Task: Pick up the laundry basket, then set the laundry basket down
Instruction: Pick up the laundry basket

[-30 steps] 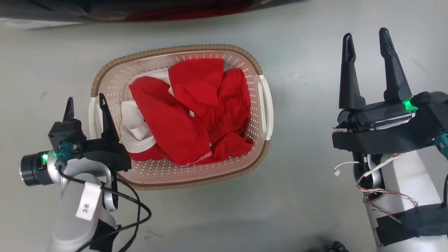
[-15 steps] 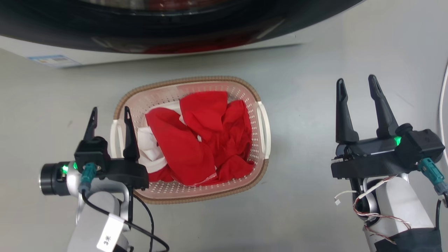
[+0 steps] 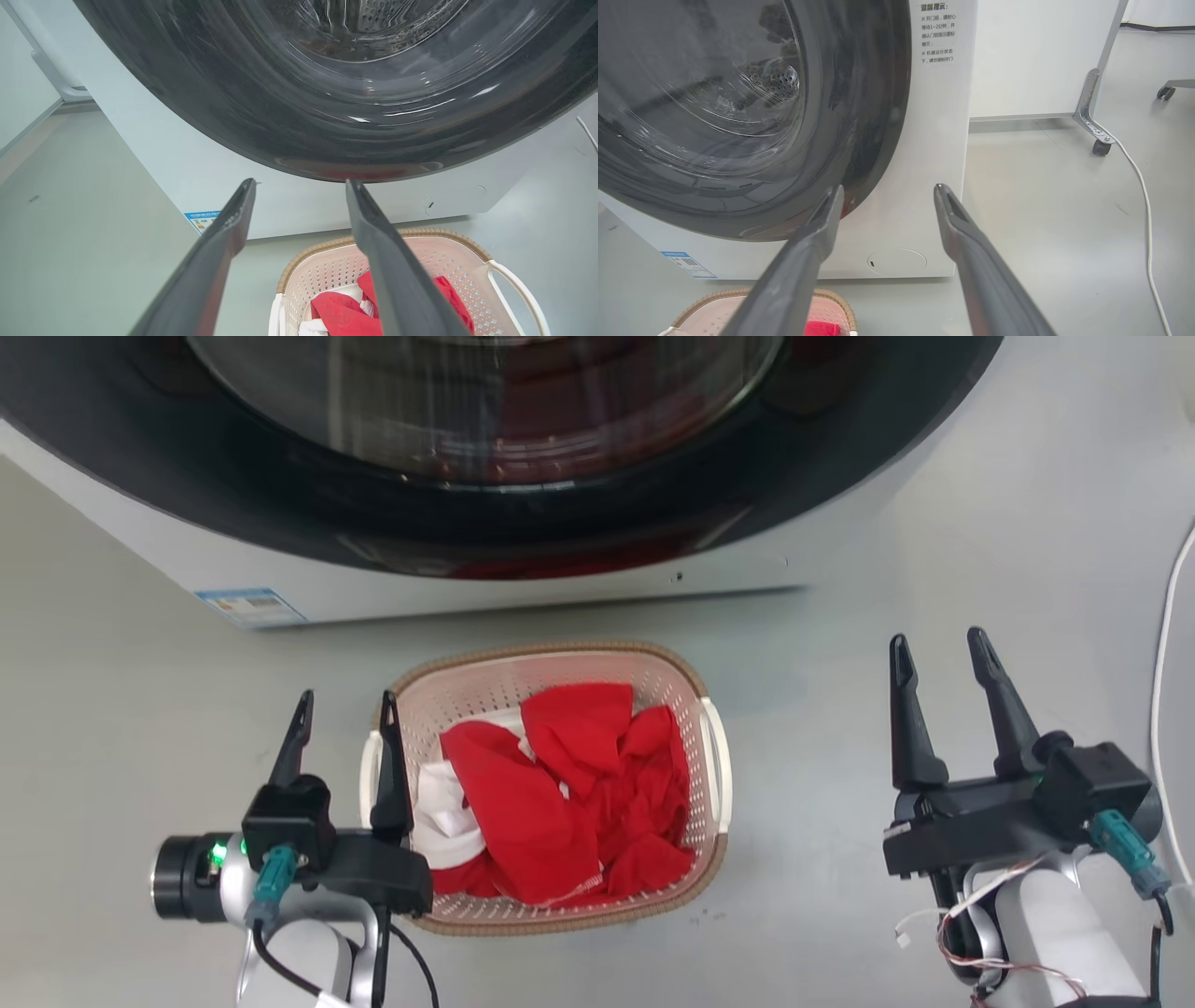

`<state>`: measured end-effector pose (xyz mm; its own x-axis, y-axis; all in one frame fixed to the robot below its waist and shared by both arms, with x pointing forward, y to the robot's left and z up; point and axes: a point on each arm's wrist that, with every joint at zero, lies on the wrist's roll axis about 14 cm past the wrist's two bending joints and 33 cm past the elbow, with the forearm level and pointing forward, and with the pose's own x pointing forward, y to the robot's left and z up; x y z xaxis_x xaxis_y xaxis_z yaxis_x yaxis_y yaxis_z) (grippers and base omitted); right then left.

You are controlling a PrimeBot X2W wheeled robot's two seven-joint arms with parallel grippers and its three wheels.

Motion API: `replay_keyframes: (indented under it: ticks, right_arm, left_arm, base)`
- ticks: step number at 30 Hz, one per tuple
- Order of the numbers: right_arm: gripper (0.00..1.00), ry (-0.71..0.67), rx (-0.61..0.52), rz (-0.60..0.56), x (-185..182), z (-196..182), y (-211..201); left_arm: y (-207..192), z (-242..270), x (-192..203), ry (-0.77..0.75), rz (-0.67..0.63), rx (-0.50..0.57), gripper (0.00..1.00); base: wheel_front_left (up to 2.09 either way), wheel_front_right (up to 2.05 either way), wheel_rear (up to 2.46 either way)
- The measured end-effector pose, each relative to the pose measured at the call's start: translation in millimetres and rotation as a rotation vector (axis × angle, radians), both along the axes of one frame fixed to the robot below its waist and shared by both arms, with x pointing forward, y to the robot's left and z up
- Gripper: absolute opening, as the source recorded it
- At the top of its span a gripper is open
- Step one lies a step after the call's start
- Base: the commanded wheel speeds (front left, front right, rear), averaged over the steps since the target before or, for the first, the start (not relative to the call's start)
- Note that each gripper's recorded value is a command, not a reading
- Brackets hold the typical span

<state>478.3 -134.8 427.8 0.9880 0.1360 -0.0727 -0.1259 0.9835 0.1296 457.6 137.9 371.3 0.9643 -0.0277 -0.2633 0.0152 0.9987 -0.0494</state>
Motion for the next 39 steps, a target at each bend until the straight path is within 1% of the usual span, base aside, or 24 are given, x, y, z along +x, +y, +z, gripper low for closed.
replay_keyframes:
  ticks: [10,25,32,39]
  right_arm:
    - [1.00,-0.013,0.004,0.014,-34.7,20.5,6.1]
    - [1.00,-0.030,0.000,0.038,-97.2,39.0,16.2]
    - [1.00,-0.074,0.008,0.029,-113.1,54.8,16.7]
    - [1.00,-0.092,0.015,0.018,-120.3,60.6,14.0]
  left_arm:
    - [7.1,37.8,-36.3,-0.063,0.025,-0.020,1.00]
    - [24.1,64.3,-104.8,-0.110,0.077,-0.017,1.00]
    - [26.1,82.5,-118.1,-0.170,0.081,-0.016,1.00]
    - [24.3,90.8,-123.3,-0.198,0.074,-0.016,1.00]
  base:
    - [0.00,0.00,0.00]
    - [0.00,0.00,0.00]
    - [0.00,0.00,0.00]
    - [0.00,0.00,0.00]
